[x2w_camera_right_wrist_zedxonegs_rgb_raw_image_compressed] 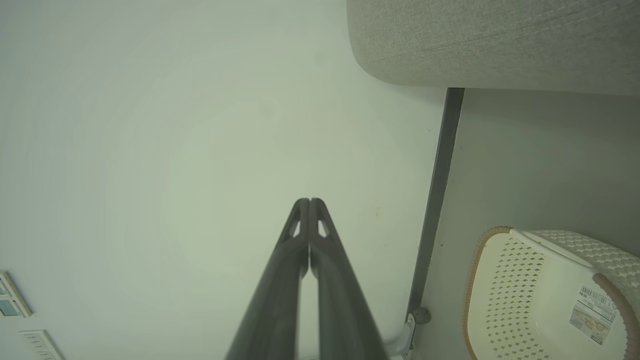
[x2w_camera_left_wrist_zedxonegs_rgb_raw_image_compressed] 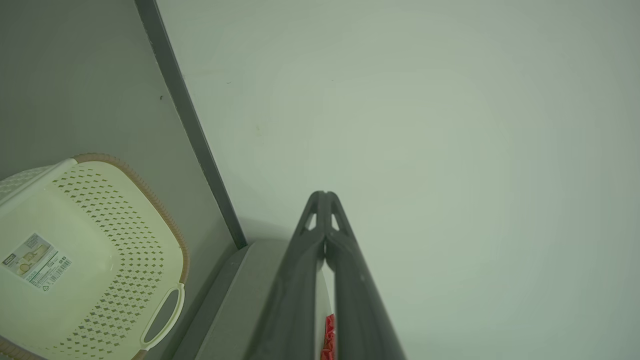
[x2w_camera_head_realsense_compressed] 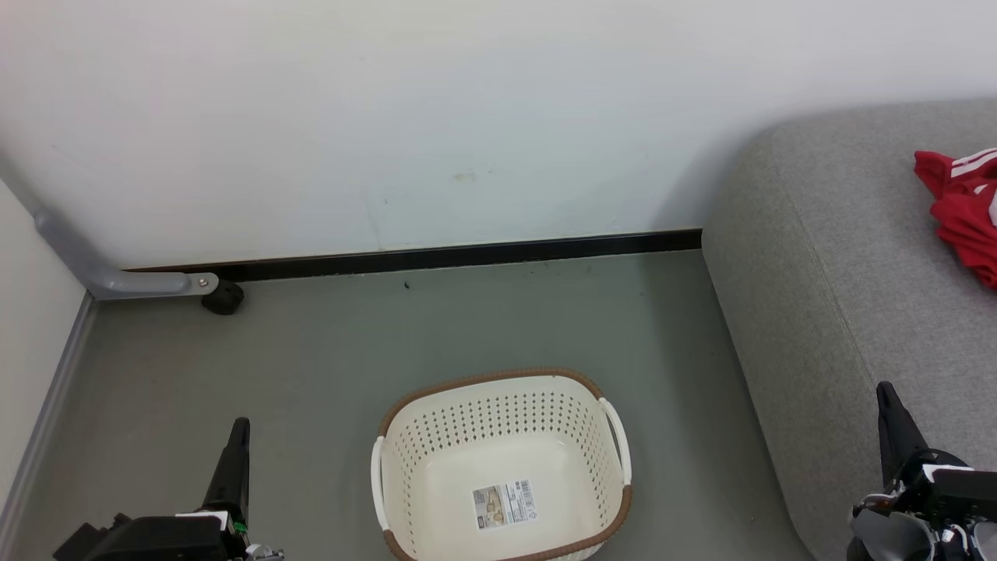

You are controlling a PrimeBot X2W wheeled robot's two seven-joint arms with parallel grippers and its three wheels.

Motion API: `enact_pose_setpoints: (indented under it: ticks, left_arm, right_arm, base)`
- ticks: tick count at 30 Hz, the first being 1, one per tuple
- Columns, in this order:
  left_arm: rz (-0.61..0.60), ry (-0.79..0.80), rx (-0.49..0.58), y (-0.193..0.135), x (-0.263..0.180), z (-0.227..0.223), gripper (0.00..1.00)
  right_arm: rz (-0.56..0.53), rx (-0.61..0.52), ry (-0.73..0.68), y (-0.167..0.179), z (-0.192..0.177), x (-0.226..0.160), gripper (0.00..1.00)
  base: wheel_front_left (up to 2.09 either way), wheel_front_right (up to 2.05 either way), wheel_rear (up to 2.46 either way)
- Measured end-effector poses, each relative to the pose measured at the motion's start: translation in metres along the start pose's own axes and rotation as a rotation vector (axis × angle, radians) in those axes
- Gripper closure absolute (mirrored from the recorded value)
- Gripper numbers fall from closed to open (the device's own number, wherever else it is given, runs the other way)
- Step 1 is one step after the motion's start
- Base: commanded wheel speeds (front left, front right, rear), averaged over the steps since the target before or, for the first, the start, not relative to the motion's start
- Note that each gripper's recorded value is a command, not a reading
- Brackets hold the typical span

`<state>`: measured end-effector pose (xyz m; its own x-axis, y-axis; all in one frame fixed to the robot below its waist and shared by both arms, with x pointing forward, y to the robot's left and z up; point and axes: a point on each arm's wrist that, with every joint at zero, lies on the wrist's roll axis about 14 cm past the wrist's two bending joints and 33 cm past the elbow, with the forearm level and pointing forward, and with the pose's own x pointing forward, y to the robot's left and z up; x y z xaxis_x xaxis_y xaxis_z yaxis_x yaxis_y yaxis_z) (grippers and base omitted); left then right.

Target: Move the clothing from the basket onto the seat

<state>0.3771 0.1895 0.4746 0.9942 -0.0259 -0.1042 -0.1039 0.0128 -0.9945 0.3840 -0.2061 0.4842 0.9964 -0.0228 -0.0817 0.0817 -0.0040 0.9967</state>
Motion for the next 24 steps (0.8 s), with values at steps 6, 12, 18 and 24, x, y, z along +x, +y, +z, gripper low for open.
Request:
enact_pose_setpoints:
  ticks: [6,12,18,24]
  left_arm:
    - [0.000,0.000,0.000,-0.0001,0.0000,-0.0001,1.00]
    - [-0.001,0.000,0.000,-0.0001,0.0000,-0.0001,1.00]
    - [-0.001,0.000,0.000,-0.0002,0.0000,-0.0001,1.00]
    - [-0.001,0.000,0.000,-0.0003,0.0000,-0.0001,1.00]
  right_arm:
    - [0.000,0.000,0.000,0.0000,-0.0001,0.0000,1.00]
    - [0.000,0.000,0.000,0.0000,0.0000,0.0000,1.00]
    - [-0.001,0.000,0.000,-0.0004,-0.0001,-0.0003,1.00]
    - [-0.001,0.000,0.000,-0.0005,0.0000,-0.0004,1.00]
  base:
    - [0.00,0.00,0.00]
    - [0.00,0.00,0.00]
    - [0.00,0.00,0.00]
    - [0.00,0.00,0.00]
